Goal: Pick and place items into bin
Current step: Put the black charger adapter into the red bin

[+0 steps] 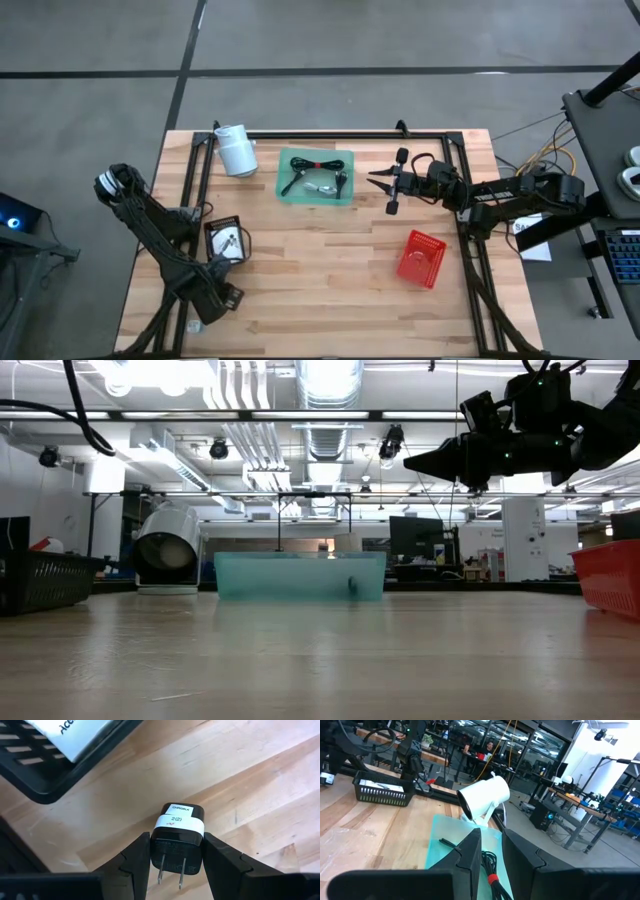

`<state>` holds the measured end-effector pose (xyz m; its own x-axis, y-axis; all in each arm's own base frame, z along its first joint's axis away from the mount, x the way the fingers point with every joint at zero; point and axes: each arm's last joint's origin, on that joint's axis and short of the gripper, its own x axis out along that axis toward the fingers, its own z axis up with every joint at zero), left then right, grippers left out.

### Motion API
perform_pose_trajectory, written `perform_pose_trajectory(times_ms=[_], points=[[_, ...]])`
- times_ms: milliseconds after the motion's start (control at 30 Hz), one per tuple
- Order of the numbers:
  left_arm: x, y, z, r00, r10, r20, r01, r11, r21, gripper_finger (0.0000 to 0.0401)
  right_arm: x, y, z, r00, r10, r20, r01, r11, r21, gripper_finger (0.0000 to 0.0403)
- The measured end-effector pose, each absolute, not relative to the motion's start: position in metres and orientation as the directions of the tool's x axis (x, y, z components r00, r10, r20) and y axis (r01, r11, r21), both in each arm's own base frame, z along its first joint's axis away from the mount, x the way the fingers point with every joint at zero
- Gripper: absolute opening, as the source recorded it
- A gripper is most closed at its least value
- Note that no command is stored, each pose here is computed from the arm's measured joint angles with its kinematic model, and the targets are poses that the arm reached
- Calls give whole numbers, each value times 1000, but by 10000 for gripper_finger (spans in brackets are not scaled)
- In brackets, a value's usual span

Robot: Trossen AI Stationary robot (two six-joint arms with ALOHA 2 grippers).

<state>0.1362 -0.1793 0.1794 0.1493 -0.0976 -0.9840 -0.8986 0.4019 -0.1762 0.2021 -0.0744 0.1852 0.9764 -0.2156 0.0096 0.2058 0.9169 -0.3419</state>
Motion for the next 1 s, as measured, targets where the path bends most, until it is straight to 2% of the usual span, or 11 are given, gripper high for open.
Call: perform_pose_trajectory(times_ms=[300, 500, 1000], points=[[137, -180, 181, 158, -103, -982, -889, 417, -187, 135, 202, -74, 185, 976, -215, 10, 207, 925, -317, 66], [138, -179, 184, 213, -83, -973, -880, 416, -228, 135, 202, -74, 185, 976, -216, 10, 207, 925, -318, 66], [145, -175, 192, 445, 40, -895, -800, 468, -376, 135, 202, -74, 185, 976, -216, 10, 207, 925, -318, 66]])
